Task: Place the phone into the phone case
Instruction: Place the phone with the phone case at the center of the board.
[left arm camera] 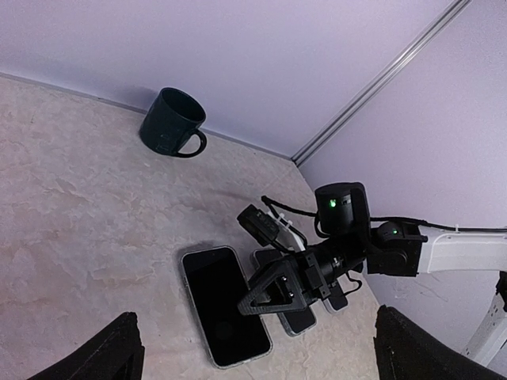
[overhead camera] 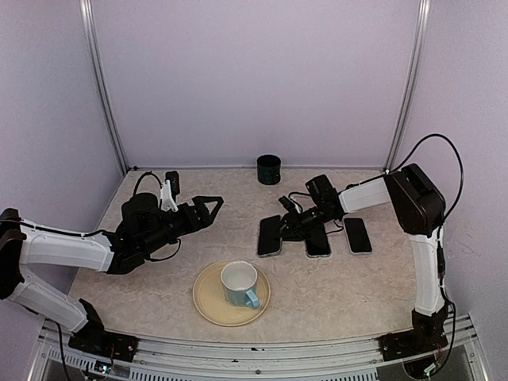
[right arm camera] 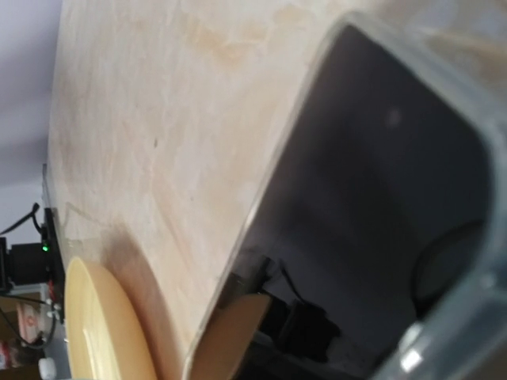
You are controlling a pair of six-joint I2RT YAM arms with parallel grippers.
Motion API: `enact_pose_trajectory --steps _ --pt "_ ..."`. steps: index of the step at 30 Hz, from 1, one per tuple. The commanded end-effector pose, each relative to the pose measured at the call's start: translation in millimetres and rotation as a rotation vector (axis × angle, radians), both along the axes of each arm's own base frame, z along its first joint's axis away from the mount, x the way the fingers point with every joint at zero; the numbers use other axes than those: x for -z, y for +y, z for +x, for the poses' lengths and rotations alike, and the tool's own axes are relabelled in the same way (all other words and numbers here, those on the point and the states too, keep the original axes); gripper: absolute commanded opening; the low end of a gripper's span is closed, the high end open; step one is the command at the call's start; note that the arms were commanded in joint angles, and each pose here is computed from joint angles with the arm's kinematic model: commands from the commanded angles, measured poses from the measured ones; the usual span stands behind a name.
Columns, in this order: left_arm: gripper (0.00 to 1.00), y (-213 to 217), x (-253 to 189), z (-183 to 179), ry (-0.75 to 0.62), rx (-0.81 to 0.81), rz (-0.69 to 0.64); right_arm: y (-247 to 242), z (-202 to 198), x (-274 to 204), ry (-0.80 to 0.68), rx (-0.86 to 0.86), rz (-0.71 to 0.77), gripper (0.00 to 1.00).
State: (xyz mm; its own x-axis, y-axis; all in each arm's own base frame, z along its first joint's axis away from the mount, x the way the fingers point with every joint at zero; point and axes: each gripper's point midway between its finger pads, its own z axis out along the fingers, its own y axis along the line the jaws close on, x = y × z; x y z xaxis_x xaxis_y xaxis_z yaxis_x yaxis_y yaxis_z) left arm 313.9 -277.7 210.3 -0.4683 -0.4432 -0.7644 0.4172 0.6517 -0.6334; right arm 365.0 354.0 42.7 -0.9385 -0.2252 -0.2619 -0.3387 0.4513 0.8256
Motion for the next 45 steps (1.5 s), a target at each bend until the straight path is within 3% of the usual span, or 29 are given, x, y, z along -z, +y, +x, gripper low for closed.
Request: enact_pose_trajectory --steps 1,30,40,45 --pt "0.99 3 -7 -1 -0.016 -0.001 -0.023 4 4 -5 -0.032 -0.014 -0.010 0.31" --pt "0.99 39 -8 6 -0.002 -0.113 0.057 -17 10 -19 -0.139 0.013 -0.178 0.47" --pt "0.99 69 -18 2 0.008 -0.204 0.223 -30 13 -63 -0.284 0.027 -0.220 0.59" --pt "0.99 88 -37 -2 -0.007 -0.258 0.280 -44 9 -103 -0.439 0.058 -0.228 0.65"
